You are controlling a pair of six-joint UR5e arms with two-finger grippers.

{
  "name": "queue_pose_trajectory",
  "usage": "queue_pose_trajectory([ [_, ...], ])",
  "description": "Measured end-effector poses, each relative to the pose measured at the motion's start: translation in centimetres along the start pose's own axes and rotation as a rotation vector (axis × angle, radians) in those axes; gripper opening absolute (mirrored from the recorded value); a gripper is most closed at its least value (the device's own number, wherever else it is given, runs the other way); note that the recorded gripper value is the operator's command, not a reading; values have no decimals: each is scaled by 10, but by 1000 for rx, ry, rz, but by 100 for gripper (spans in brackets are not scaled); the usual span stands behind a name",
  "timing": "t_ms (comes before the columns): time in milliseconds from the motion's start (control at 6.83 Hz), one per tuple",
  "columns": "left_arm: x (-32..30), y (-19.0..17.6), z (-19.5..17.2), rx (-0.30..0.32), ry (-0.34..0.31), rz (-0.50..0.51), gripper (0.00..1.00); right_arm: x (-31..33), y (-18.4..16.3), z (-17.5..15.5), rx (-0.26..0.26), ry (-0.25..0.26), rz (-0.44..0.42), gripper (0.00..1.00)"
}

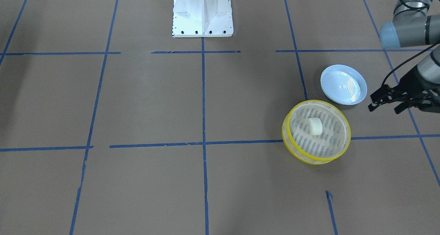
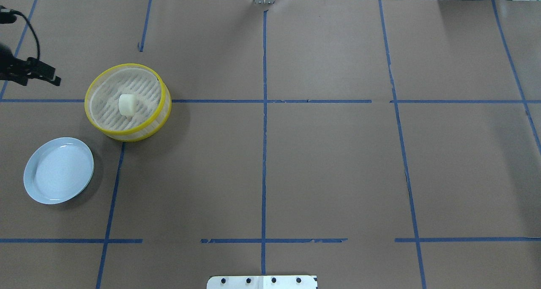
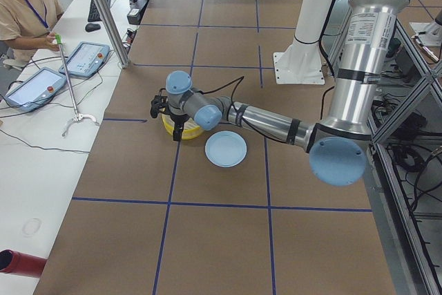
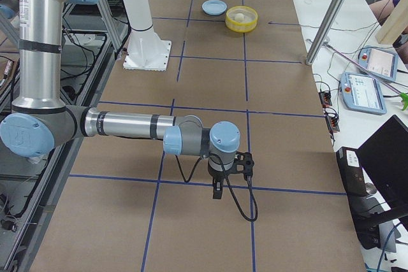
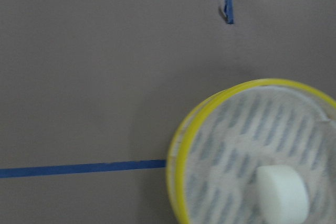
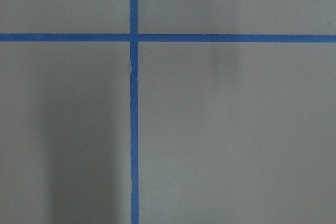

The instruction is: Place bun in steamer

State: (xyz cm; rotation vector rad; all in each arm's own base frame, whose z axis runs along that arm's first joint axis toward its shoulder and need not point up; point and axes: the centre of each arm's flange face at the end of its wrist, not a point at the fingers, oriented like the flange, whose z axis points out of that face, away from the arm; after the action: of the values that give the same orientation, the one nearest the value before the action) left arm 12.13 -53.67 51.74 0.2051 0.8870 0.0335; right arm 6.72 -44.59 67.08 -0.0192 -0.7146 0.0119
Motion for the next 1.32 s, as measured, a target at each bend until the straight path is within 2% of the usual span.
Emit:
queue_pose_trajectory([
  [293,-109,47,-47,19,-28,67,99,0,0,0,0,0,0,100],
  [585,-174,71,-81,-14,-57,43,99,0,0,0,0,0,0,100],
  [1024,-209,88,-96,-50,-73,-32,99,0,0,0,0,0,0,100],
  [1317,-213,90,-94,-102,-76,-90,100,0,0,0,0,0,0,100],
])
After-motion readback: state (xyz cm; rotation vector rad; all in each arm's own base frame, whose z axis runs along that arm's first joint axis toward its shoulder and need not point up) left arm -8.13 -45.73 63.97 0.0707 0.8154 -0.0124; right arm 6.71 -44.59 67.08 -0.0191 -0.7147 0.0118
